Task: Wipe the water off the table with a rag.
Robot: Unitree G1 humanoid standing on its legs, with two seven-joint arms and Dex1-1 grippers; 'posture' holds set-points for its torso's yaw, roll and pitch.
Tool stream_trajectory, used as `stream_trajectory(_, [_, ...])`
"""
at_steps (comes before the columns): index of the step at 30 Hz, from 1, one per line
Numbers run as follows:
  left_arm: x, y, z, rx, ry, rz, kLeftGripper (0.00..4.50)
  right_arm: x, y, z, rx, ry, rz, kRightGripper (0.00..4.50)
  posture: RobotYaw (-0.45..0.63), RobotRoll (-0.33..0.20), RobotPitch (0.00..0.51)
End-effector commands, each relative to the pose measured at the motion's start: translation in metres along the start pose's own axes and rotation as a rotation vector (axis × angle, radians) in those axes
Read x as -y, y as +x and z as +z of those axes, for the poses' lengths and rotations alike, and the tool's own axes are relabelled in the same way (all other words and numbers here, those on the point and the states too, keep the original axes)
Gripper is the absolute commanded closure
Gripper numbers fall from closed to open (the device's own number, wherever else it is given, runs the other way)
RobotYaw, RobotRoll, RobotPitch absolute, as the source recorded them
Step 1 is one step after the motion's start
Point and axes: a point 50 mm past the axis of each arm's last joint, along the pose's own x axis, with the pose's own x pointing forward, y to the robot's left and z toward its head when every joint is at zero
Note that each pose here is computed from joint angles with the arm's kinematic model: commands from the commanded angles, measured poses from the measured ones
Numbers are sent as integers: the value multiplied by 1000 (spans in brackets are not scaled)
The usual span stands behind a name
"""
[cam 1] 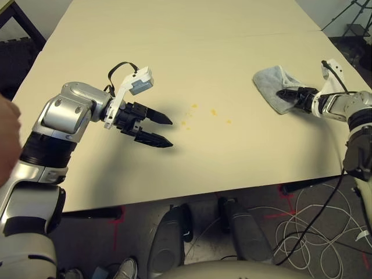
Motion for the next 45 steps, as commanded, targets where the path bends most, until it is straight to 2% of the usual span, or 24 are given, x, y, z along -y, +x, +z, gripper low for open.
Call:
stream_trajectory(1, [-1,1,0,-7,6,-5,0,-3,8,-14,-49,42,28,4476,-49,0,249])
stream_trajectory(3, [-1,3,1,-6,7,-9,0,-11,11,-12,-61,35,71,4476,-65,0,251])
stream_trajectory(9, [-2,8,1,0,12,-21,0,-57,19,-9,-171,56,336,4476,-88,0,250])
stream_trajectory(12, [-3,9,1,2,14,-26,0,-83,24,-13,-242,113,453,4476,-97,0,250])
stream_trajectory(19, [-5,10,2,1,18,-31,0,-123,28,-32,-436,209,626,4476,-113,0,253])
stream_trajectory(21, [-5,10,3,0,19,-33,0,-131,-8,-12,-465,177,759,4476,-115,0,255])
stream_trajectory(22, [-6,10,4,0,19,-34,0,-140,-23,-11,-502,118,833,4476,-116,0,255])
stream_trajectory(24, [-6,10,4,-2,19,-35,0,-152,-38,-20,-562,31,914,4476,-120,0,255])
stream_trajectory(26, [-7,9,4,-6,20,-36,0,-168,-40,-33,-618,-8,964,4476,-121,0,254])
stream_trajectory(30, [-8,9,4,-8,22,-39,0,-188,-39,-56,-672,-72,963,4476,-125,0,250])
stream_trajectory(35, [-8,11,5,-8,26,-47,0,-214,-35,-79,-600,-87,926,4476,-129,0,243])
stream_trajectory(45, [-5,6,8,-6,24,-60,0,-237,-27,-90,-569,-157,831,4476,-118,0,236])
